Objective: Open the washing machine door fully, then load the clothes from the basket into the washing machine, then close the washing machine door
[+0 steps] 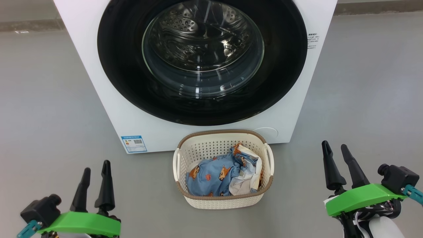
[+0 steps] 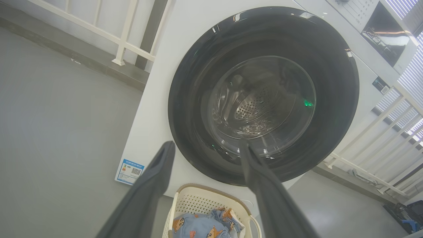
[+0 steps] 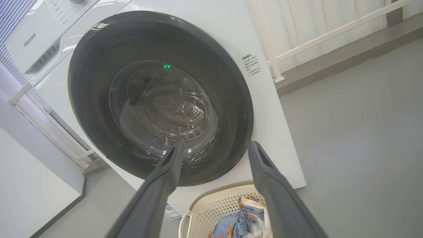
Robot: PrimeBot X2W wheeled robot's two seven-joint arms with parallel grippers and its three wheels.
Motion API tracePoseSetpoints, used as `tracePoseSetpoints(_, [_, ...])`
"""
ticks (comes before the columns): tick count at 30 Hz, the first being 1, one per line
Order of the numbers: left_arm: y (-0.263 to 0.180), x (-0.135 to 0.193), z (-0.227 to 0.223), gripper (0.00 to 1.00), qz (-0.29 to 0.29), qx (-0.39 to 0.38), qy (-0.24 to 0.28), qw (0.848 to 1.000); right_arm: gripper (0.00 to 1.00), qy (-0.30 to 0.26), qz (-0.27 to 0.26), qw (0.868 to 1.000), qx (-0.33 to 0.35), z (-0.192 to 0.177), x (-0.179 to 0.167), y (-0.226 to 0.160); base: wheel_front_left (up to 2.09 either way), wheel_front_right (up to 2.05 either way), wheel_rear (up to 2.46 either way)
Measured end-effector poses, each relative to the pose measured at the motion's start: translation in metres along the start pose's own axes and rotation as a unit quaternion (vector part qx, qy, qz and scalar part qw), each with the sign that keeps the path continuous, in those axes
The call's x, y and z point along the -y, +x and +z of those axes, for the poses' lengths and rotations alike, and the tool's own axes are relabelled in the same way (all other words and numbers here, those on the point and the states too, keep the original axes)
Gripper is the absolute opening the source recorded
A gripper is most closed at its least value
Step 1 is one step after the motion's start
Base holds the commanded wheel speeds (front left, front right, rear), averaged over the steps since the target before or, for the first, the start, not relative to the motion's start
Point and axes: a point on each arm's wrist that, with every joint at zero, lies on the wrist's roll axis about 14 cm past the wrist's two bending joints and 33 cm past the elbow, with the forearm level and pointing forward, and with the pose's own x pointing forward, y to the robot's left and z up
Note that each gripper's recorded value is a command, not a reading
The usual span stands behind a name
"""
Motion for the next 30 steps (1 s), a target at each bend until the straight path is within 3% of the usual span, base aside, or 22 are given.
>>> tracePoseSetpoints(15, [0.004,0.006,0.001,1.00,-0.019,0.006,0.079,0.997,1.00,-0.093,0.019,0.995,0.007,0.002,-0.007,0.003,0.00,0.00,0.00])
tracePoseSetpoints(30, [0.009,0.020,0.006,1.00,-0.049,0.020,0.159,0.986,1.00,-0.180,0.052,0.982,0.023,0.007,-0.023,0.010,0.00,0.00,0.00])
